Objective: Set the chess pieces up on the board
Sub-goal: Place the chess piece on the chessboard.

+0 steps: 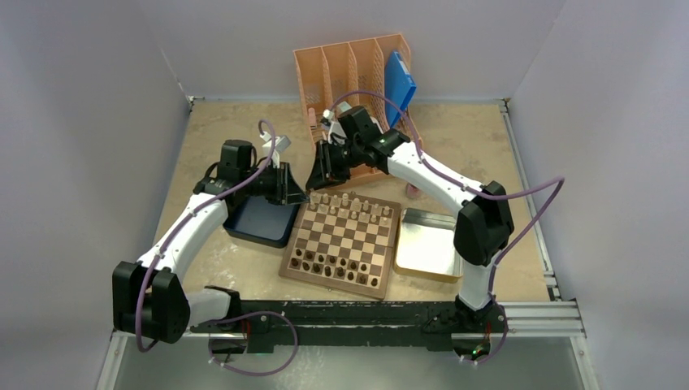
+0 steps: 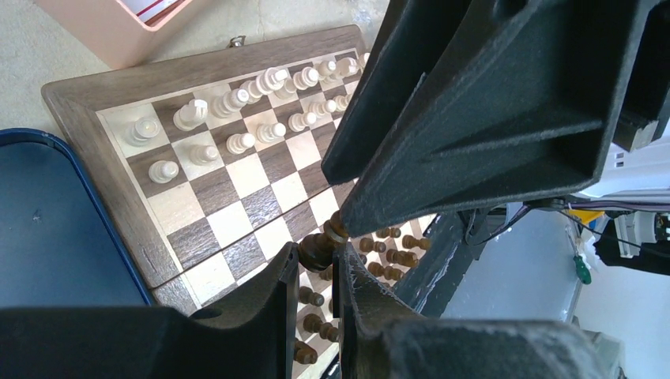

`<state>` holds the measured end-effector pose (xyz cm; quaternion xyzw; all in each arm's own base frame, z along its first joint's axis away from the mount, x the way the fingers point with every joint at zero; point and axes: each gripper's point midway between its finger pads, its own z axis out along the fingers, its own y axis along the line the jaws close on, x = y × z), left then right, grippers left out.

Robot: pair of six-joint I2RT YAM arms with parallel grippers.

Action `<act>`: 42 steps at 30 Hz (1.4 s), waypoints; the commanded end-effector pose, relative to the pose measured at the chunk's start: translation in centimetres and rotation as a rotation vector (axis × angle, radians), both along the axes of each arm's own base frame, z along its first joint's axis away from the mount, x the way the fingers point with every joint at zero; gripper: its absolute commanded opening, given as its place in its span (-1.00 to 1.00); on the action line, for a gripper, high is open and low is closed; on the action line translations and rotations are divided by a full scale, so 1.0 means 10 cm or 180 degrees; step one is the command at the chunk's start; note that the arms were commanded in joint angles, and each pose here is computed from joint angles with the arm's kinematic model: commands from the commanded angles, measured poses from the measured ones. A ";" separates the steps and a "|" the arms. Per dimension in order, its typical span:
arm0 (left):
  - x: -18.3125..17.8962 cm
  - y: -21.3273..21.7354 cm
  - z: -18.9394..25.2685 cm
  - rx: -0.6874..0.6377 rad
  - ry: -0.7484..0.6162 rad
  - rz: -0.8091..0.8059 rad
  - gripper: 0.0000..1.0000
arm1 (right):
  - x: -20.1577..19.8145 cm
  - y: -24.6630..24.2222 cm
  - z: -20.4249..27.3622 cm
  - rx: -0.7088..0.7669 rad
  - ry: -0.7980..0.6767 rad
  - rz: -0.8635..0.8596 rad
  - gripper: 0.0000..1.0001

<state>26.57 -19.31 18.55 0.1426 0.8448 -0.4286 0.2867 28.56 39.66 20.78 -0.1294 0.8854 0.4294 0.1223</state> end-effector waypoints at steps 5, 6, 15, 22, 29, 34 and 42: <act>0.02 -0.05 0.14 -0.0089 -0.0237 -0.0100 -0.98 | -0.16 0.08 0.11 0.0176 0.0064 0.0183 -0.39; 0.02 -0.05 0.14 -0.0088 -0.0237 -0.0099 -0.98 | -0.17 0.08 0.11 0.0185 0.0078 0.0194 -0.41; 0.05 -0.05 0.14 -0.0081 -0.0263 -0.0091 -0.98 | -0.23 0.10 0.07 0.0217 0.0158 0.0298 -0.61; 0.04 -0.05 0.13 -0.0072 -0.0266 -0.0091 -0.97 | -0.22 0.10 0.04 0.0204 0.0155 0.0312 -0.72; 0.03 -0.02 0.11 -0.0020 -0.0247 -0.0044 -0.54 | -0.21 0.07 0.08 0.0188 0.0102 0.0232 -0.75; -0.03 0.00 0.11 0.0001 -0.0221 -0.0032 -0.05 | -0.05 -0.03 0.09 0.0022 -0.0207 -0.0036 -0.76; -0.09 0.07 0.14 0.0101 -0.0149 0.0106 0.16 | 0.15 -0.51 0.00 -0.0464 -0.0952 -0.0541 -0.77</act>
